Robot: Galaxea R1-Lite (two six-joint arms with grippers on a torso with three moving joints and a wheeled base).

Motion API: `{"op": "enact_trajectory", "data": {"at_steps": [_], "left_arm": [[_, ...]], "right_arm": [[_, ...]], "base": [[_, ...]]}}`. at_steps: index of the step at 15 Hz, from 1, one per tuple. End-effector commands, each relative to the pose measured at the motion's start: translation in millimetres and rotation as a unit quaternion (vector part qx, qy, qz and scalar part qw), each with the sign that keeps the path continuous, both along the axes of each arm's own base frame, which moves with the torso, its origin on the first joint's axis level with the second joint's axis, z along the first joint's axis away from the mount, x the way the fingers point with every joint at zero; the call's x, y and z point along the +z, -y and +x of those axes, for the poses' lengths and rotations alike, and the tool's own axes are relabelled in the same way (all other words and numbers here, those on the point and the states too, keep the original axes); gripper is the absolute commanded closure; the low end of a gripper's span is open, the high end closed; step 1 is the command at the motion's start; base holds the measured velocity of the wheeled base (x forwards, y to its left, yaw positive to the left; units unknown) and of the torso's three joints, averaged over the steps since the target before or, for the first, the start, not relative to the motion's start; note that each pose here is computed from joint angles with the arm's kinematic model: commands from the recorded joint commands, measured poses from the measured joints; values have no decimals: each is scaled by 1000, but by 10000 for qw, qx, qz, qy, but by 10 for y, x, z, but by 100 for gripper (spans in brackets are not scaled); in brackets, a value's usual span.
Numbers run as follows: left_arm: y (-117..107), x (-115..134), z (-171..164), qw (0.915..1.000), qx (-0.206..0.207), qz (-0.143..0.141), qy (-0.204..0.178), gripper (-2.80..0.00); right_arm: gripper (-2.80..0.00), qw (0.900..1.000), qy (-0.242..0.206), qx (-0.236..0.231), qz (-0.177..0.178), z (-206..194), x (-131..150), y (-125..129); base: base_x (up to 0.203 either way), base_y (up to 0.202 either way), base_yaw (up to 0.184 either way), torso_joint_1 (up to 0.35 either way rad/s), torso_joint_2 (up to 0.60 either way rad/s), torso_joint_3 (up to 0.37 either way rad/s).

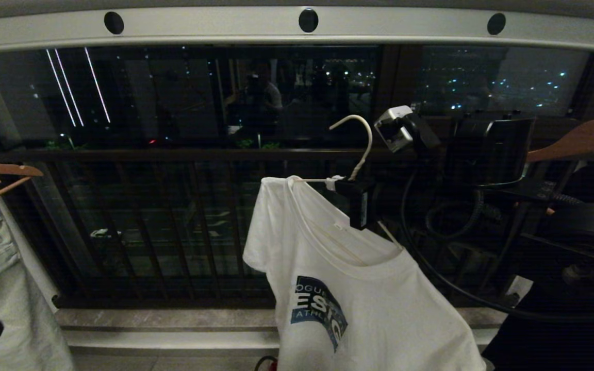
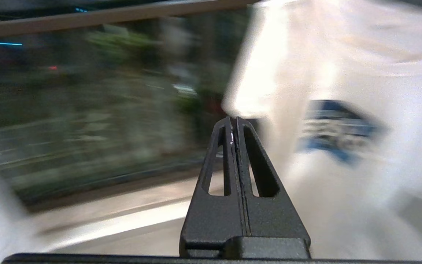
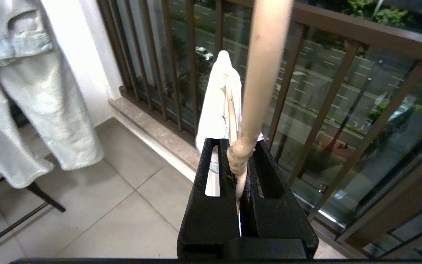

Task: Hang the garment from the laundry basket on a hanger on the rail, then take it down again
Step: Take the clothes off the clothes rack

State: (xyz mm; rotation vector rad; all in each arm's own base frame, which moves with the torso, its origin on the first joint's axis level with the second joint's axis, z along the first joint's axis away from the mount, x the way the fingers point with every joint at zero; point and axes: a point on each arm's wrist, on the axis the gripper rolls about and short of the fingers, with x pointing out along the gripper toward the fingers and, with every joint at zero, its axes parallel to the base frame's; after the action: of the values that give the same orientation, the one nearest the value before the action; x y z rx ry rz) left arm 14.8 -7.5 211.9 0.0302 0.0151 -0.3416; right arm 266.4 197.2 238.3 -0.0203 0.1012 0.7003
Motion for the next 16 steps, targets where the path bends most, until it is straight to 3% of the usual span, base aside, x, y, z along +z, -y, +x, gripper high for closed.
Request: {"op": "enact_trajectory", "data": {"at_steps": [1,3,5,7,9,11,12,14,16], "left_arm": [[40,186,547,9946,-621,-37,-834,0],[166,302,982,9819,-1388,-47,-1288,0],[407,285,1388,9612,-2121,15,-1766,0],[668,193,1747,9443,-2596,78,-2020,0],[879,50,2056,9370,-2822,112,-2055,0],[1012,-94,2285,9392,-2755,155,-2045,0],[1052,-131,2345,9428,-2678,162,-1977,-280],[1099,-140,2390,9474,-2552,67,-1933,-280],[1144,-100,2417,9593,-2198,-9,-1771,-280]], "right_arm": [[0,10000,-6,14,-7,5,-14,-3],[0,10000,13,10,1,13,-6,-8],[0,10000,12,-26,-27,55,-29,-31],[0,10000,-3,-86,-40,136,-57,-41],[0,9999,-16,-137,-39,203,-74,-52],[0,9999,-60,-143,-71,243,-117,-74],[0,9998,-71,-146,-79,255,-129,-80],[0,9998,-114,-147,-110,274,-166,-94],[0,9997,-132,-145,-123,279,-181,-98]], "base": [[0,0,0,0,0,0],[0,0,0,0,0,0],[0,0,0,0,0,0],[0,0,0,0,0,0],[0,0,0,0,0,0],[0,0,0,0,0,0],[0,0,0,0,0,0],[0,0,0,0,0,0],[0,0,0,0,0,0]]}}
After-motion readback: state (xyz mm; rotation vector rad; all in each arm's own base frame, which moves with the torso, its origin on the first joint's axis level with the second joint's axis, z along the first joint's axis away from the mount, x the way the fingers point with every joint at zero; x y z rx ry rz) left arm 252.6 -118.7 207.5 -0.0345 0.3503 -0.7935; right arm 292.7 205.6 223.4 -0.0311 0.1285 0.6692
